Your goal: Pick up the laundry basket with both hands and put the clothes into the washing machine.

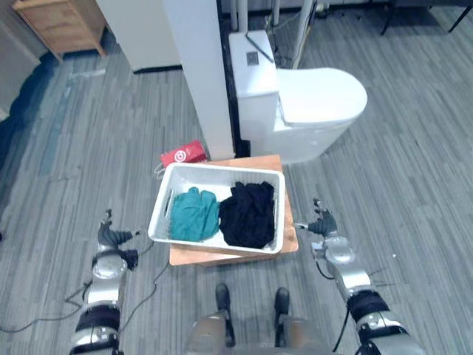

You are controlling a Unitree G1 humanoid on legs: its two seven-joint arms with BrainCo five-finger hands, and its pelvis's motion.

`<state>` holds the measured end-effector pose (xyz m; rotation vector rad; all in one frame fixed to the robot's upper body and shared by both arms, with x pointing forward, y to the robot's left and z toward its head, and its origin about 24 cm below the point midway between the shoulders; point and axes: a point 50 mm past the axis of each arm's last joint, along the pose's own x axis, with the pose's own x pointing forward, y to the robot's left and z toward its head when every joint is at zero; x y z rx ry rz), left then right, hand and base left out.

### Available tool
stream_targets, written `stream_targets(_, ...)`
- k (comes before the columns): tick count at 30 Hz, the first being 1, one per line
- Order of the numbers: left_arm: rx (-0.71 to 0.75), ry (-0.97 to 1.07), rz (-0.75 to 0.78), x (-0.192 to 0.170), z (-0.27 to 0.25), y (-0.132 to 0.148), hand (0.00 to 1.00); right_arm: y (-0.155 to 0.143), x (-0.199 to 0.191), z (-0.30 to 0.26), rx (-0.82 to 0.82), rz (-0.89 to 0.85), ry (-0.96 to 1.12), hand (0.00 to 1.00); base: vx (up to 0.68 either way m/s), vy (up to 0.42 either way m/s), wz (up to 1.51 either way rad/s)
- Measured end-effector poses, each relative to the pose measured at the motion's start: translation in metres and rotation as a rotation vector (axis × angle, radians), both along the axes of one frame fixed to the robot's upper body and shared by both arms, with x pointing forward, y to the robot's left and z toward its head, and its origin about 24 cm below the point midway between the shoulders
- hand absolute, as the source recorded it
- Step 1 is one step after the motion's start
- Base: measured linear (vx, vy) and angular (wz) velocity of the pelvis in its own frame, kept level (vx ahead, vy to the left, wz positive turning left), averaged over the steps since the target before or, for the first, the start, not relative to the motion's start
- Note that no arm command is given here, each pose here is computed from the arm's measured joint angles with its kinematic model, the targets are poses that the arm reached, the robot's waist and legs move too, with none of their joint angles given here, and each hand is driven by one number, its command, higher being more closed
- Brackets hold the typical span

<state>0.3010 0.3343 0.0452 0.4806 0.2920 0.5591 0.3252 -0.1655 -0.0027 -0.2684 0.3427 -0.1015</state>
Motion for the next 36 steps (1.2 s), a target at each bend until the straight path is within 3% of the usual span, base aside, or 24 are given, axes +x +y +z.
stream_targets(5,0.064,-0.041,-0.064,0.034,0.031,-0.018,0.00,0.012,0.023,0.015,0.023,-0.024,0.015,0.00,-0.08,-0.012,-0.13)
stream_targets(7,0.071,-0.068,-0.114,0.050,0.041,-0.038,0.00,0.017,0.030,0.022,0.037,-0.042,0.014,0.00,-0.08,-0.024,0.00)
stream_targets(11,0.088,-0.077,-0.164,0.067,0.045,-0.071,0.00,0.023,0.041,0.036,0.022,-0.042,0.010,0.00,-0.06,-0.031,0.11)
stream_targets(14,0.094,-0.082,-0.174,0.069,0.046,-0.077,0.00,0.030,0.048,0.048,-0.004,-0.028,-0.003,0.00,0.00,-0.010,0.04)
stream_targets(26,0.105,-0.131,-0.154,0.070,0.050,-0.082,0.00,0.022,0.059,0.068,-0.023,-0.078,-0.056,0.00,0.00,-0.001,-0.01)
stream_targets(33,0.080,-0.094,-0.124,0.054,0.028,-0.072,0.00,-0.016,0.049,0.070,0.061,-0.256,-0.129,0.00,0.00,0.005,-0.05)
stream_targets(36,0.040,-0.105,-0.077,0.037,0.015,-0.064,0.00,-0.041,0.027,0.063,0.085,-0.360,-0.189,0.00,0.03,-0.003,-0.06)
